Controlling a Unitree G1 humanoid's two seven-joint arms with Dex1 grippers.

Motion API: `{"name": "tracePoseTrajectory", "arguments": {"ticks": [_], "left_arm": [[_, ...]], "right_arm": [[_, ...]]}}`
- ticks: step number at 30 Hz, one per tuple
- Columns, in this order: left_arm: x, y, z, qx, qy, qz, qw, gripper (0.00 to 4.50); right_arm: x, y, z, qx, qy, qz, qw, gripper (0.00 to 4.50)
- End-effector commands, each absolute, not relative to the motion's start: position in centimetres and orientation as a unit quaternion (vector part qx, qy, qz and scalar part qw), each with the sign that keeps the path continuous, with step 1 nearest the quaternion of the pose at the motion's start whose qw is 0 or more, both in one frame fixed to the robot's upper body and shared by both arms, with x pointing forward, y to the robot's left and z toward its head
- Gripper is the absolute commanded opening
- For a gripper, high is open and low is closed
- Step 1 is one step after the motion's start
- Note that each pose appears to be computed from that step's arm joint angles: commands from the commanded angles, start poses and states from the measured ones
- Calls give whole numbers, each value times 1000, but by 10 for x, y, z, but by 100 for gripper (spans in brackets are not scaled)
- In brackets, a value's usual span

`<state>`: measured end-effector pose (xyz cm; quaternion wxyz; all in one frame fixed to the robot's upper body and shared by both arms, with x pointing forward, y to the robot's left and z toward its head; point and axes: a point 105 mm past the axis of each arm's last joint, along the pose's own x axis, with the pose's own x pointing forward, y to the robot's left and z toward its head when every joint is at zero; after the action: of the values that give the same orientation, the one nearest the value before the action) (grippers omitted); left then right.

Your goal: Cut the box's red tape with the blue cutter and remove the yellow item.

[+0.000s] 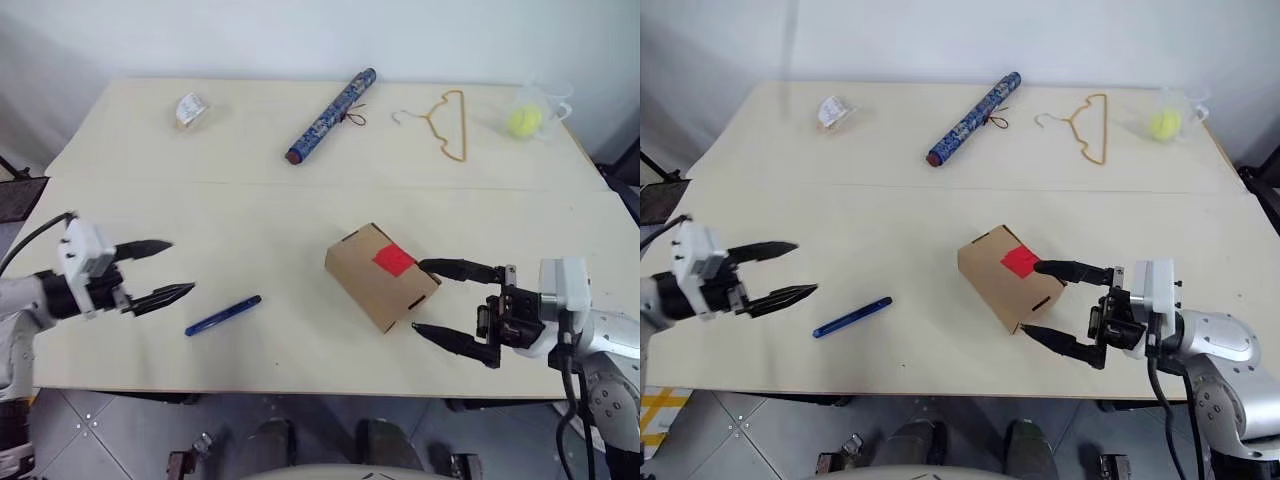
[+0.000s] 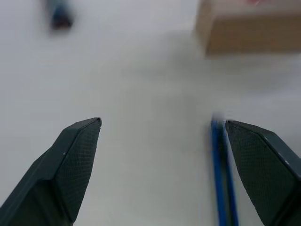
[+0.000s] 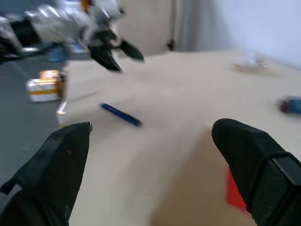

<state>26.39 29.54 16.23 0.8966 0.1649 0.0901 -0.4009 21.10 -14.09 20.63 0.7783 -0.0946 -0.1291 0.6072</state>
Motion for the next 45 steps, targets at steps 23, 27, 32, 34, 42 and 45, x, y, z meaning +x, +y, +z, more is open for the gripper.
{"name": "tracePoseTrajectory", "arguments": {"ticks": [23, 27, 32, 34, 42, 45], "left_arm": [[270, 234, 100, 204, 211, -438, 850, 447], [269, 238, 92, 216, 235, -440, 839, 447], [268, 243, 78, 222, 266, -418, 840, 447], [266, 239, 75, 205, 268, -421, 842, 406], [262, 234, 69, 200, 275, -424, 839, 216], [260, 235, 64, 208, 280, -425, 835, 196]], "right_arm": [[196, -206, 196, -241, -72, 565, 786, 450], [194, -204, 196, -241, -70, 562, 788, 450], [190, -201, 194, -240, -69, 558, 792, 450], [190, -200, 193, -239, -70, 555, 794, 450], [191, -196, 192, -232, -73, 558, 794, 450], [193, -194, 192, -232, -76, 558, 793, 450]]}}
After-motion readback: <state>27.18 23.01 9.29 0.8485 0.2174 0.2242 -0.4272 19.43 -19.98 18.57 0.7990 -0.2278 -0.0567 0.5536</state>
